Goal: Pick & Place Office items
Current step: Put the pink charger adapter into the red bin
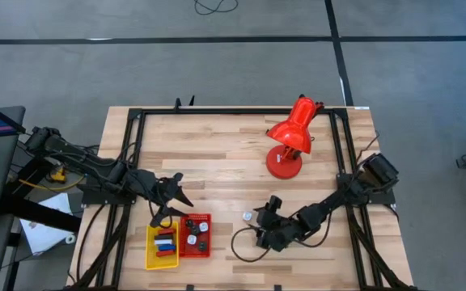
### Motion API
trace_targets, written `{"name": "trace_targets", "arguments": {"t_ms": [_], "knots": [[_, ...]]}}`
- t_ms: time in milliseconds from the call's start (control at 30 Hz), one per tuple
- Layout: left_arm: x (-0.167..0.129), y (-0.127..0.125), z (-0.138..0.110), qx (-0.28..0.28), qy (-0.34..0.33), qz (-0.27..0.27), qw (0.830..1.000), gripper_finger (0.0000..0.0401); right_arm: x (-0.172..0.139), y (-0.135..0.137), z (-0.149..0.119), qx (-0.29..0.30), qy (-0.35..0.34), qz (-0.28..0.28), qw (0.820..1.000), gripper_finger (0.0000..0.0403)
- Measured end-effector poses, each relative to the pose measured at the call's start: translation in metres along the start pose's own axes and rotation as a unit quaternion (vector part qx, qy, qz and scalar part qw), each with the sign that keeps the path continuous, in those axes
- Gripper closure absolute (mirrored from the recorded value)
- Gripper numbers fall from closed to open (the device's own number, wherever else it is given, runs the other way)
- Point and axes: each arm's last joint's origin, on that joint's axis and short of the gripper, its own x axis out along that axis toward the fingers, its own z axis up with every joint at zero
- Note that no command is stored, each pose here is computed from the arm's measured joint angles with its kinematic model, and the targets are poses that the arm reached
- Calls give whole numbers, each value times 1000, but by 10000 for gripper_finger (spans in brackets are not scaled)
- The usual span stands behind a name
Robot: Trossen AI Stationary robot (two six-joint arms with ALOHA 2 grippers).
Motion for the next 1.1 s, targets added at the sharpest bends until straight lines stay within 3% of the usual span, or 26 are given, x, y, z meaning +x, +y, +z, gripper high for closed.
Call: {"name": "trace_targets", "arguments": {"t_ms": [400,500,667,733,833,933,1100], "knots": [[0,0,1,0,-7,-1,1000,232,34,-1,-12,9,1,12,1000,147],[0,0,1,0,-7,-1,1000,232,34,-1,-12,9,1,12,1000,184],[0,0,2,7,-8,-1,1000,232,32,-1,-10,7,2,13,1000,286],[0,0,2,8,-9,-2,1000,232,30,-2,-8,5,0,15,1000,286],[0,0,4,4,-22,-2,1000,233,25,0,6,-22,-16,19,999,286],[3,1,7,7,-42,30,999,237,22,2,35,-35,-37,33,998,286],[20,2,9,33,-5,52,998,247,30,-6,82,-52,-10,44,998,286]]}}
